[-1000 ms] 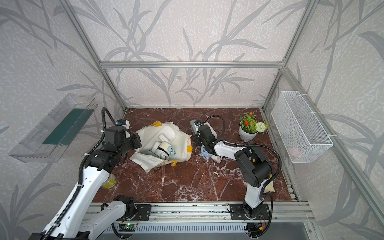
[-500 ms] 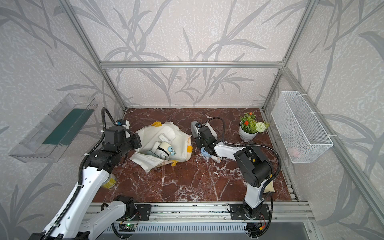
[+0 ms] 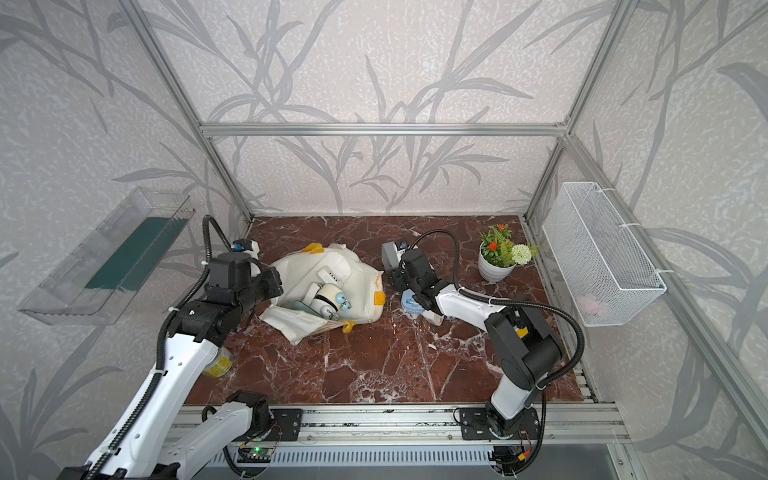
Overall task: Take the alarm clock out of the canvas bag
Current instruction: Place the alarm at the center of the board.
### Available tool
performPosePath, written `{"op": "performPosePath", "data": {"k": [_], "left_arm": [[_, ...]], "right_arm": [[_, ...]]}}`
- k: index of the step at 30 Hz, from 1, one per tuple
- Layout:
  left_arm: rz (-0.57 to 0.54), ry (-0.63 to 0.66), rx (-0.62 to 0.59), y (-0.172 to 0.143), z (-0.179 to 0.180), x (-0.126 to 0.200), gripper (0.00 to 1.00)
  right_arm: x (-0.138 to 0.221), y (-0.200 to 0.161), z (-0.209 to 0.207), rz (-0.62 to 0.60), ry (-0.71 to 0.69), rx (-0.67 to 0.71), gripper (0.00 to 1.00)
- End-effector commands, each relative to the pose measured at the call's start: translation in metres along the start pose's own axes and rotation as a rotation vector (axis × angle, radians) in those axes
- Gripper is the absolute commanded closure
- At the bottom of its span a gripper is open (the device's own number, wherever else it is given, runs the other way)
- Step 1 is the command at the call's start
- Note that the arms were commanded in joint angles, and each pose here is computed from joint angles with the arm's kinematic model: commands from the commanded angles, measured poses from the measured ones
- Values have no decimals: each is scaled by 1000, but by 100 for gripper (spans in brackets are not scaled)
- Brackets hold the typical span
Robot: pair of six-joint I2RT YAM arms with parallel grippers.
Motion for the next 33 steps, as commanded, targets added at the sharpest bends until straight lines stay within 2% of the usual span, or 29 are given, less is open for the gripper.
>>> {"op": "performPosePath", "data": {"k": [1,4,12,17,26,33], "left_arm": [[-9,16,5,-1,5,4,100],[-9,14,4,-1,5,5,100],[-18,3,10,0,3,5,100],[-24,-3,12,0,3,4,100],[-43,-4,13,2,3,5,100],[-54,-17,24,4,1,4,100]], "right_arm": [[17,19,-2,-74,8,-40,17],[29,31,0,-121,33,-70,16],[60,48,8,-155,107,-177,15],[81,53,23,-183,137,-186,15],[108,43,72,-194,216,-150,16],[112,11,130,-133,330,-86,21]]}}
Point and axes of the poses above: each gripper's point midway between its finger pads, its own x axis back along the fingers, its own z axis along the line the jaws close on, y = z × x, the point moved 2 cm from there along x, back along the fingers, and after that the axes turned 1 degree about x, right-handed, at the moved point
